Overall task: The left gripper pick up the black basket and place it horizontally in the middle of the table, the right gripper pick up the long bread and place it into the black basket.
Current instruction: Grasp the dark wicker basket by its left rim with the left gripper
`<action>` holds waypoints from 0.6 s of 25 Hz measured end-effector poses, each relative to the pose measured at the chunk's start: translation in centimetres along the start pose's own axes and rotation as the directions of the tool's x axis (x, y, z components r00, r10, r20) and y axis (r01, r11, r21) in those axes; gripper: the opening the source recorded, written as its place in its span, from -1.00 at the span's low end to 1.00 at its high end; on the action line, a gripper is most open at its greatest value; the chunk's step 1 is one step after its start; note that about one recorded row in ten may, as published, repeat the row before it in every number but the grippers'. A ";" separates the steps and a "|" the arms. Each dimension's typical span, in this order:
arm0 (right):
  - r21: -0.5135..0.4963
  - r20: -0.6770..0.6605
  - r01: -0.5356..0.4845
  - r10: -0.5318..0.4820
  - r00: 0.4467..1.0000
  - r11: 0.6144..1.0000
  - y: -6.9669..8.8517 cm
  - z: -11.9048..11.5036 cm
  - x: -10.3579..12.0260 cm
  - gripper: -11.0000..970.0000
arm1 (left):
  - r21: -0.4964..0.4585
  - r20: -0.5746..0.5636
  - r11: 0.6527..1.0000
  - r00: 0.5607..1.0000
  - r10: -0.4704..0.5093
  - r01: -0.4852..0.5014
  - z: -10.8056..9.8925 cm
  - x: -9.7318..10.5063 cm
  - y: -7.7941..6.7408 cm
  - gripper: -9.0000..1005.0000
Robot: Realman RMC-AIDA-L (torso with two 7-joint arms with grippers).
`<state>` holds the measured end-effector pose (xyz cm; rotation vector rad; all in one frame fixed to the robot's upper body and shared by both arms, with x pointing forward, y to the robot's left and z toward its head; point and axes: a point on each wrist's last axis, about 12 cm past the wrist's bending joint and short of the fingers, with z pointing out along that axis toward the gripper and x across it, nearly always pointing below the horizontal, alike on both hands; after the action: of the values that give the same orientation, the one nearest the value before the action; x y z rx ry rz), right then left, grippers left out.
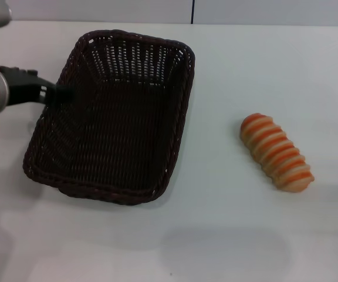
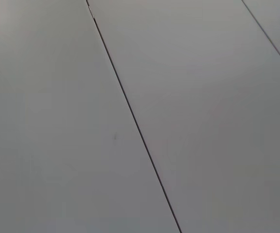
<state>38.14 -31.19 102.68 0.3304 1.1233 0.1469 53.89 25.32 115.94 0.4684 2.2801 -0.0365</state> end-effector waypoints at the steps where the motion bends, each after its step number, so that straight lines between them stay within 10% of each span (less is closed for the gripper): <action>1: 0.000 0.001 -0.002 0.002 1.000 1.000 0.0 0.0 0.0 0.73 | 0.005 -0.015 1.000 1.000 0.002 -0.002 0.3 0.1 -0.1 0.60; 15: -0.020 0.005 -0.010 0.010 1.000 1.000 0.3 0.2 0.0 0.73 | 0.023 -0.117 0.999 0.993 0.033 -0.031 1.5 0.4 0.0 0.57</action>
<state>38.31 -30.93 102.84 0.3188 1.1144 0.1659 54.67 25.16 114.58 0.5303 2.3891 -0.0173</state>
